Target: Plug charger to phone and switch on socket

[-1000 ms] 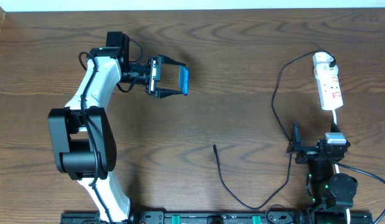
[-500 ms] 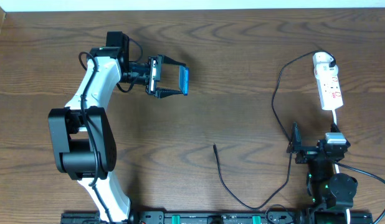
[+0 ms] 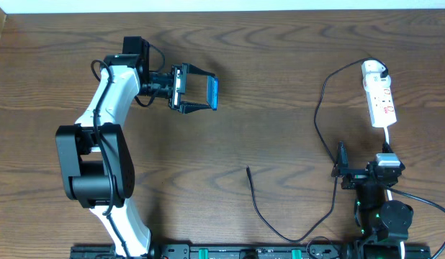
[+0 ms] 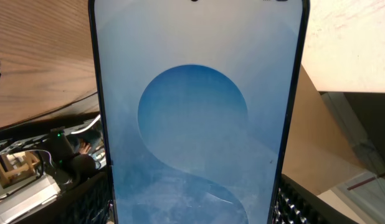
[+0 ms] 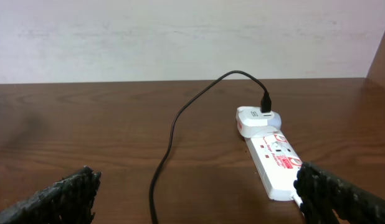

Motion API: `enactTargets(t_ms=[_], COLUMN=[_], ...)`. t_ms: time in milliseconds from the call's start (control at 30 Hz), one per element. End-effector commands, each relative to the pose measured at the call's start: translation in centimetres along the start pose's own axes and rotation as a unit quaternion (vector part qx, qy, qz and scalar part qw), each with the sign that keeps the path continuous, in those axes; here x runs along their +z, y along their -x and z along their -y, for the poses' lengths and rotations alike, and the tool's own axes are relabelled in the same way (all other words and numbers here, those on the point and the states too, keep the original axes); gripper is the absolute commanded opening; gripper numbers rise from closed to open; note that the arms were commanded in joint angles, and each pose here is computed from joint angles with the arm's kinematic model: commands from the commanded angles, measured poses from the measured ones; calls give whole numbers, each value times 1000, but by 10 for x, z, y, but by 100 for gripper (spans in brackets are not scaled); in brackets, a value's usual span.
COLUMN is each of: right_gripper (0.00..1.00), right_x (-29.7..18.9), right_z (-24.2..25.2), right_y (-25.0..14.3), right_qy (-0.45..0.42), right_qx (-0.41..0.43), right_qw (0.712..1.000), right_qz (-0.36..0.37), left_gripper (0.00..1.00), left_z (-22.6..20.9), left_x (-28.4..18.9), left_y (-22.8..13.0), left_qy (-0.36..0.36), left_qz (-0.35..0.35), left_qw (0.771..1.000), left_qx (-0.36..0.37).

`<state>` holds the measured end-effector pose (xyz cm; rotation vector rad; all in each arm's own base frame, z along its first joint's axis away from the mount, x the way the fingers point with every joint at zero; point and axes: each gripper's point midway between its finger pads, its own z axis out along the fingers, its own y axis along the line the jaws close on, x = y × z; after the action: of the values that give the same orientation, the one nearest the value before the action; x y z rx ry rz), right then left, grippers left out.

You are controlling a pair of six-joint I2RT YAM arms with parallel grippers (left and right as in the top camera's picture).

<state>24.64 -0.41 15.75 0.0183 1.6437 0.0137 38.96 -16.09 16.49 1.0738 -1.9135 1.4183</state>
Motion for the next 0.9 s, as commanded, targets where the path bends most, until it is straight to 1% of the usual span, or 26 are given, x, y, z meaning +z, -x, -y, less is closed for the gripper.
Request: enactTargets(t_ms=[0, 433, 567, 867], right_gripper=[99, 99, 99, 99], right_x=[0, 0, 0, 0], right_z=[1, 1, 1, 1], right_y=[0, 0, 0, 0], right_qy=[-3, -3, -3, -3], right_qx=[-5, -5, -5, -5], right_qw=[1000, 1000, 1000, 1000], right_qz=[0, 0, 0, 0], left_gripper=[8, 8, 7, 8], left_z=[8, 8, 8, 8], left_x=[-5, -5, -5, -5], left_y=[-15, -15, -15, -15], left_qy=[-16, -15, -15, -15], left_qz=[-18, -19, -19, -19], left_qw=[1000, 1000, 999, 999], left_qx=[10, -5, -37, -38])
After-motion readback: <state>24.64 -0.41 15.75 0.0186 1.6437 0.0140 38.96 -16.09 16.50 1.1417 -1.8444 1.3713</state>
